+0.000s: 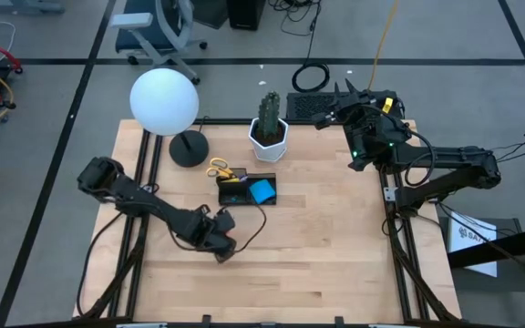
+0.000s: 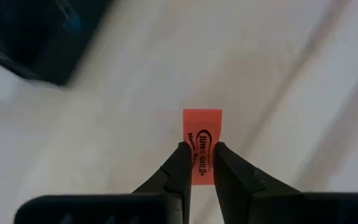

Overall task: Pick and place office supplies into organizer
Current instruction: Put the eraser into the desk organizer

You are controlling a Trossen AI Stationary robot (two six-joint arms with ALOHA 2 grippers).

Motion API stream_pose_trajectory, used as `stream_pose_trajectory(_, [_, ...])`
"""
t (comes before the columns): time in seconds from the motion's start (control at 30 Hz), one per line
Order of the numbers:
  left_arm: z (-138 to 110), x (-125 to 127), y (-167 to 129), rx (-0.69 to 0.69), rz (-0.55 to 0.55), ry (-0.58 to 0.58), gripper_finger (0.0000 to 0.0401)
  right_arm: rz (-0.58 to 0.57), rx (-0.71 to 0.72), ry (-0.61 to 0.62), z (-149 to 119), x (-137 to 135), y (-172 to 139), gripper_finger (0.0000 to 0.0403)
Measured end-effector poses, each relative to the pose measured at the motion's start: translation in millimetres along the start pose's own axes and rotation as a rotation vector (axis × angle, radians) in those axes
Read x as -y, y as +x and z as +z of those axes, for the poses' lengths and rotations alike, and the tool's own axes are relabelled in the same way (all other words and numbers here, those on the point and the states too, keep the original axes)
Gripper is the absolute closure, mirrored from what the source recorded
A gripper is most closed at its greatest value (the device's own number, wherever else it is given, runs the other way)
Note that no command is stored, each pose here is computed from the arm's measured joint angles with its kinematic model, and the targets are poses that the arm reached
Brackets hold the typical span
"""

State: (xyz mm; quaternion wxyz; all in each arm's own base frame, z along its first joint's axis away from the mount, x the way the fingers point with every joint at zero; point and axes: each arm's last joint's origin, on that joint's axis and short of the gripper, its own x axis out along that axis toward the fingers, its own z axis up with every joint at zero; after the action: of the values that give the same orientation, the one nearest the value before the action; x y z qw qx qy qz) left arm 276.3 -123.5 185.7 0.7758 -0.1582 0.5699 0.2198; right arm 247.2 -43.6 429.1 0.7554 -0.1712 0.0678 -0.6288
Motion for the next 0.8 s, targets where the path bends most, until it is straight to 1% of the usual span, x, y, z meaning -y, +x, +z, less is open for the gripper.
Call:
stream_pose_trajectory(0.23, [25, -20, 7, 0.074, 0.093, 0.017, 0.0345, 0.0, 0.0, 0.0, 0, 0, 0, 0.0303])
stream_pose_trajectory(0.4, [41, -36, 11, 0.095, 0.145, 0.012, 0.0345, 0.0, 0.0, 0.0, 0, 0, 0, 0.0303])
stream_pose_trajectory(0.5, [48, -43, 14, 0.09, 0.16, 0.028, 0.0345, 0.0, 0.0, 0.0, 0, 0, 0, 0.0303])
stream_pose_trajectory(0.6, [55, -51, 16, 0.093, 0.178, 0.019, 0.0345, 0.0, 0.0, 0.0, 0, 0, 0, 0.0303])
stream_pose_trajectory(0.8, [68, -66, 19, 0.125, 0.247, 0.007, 0.0345, 0.0, 0.0, 0.0, 0, 0, 0, 0.0303])
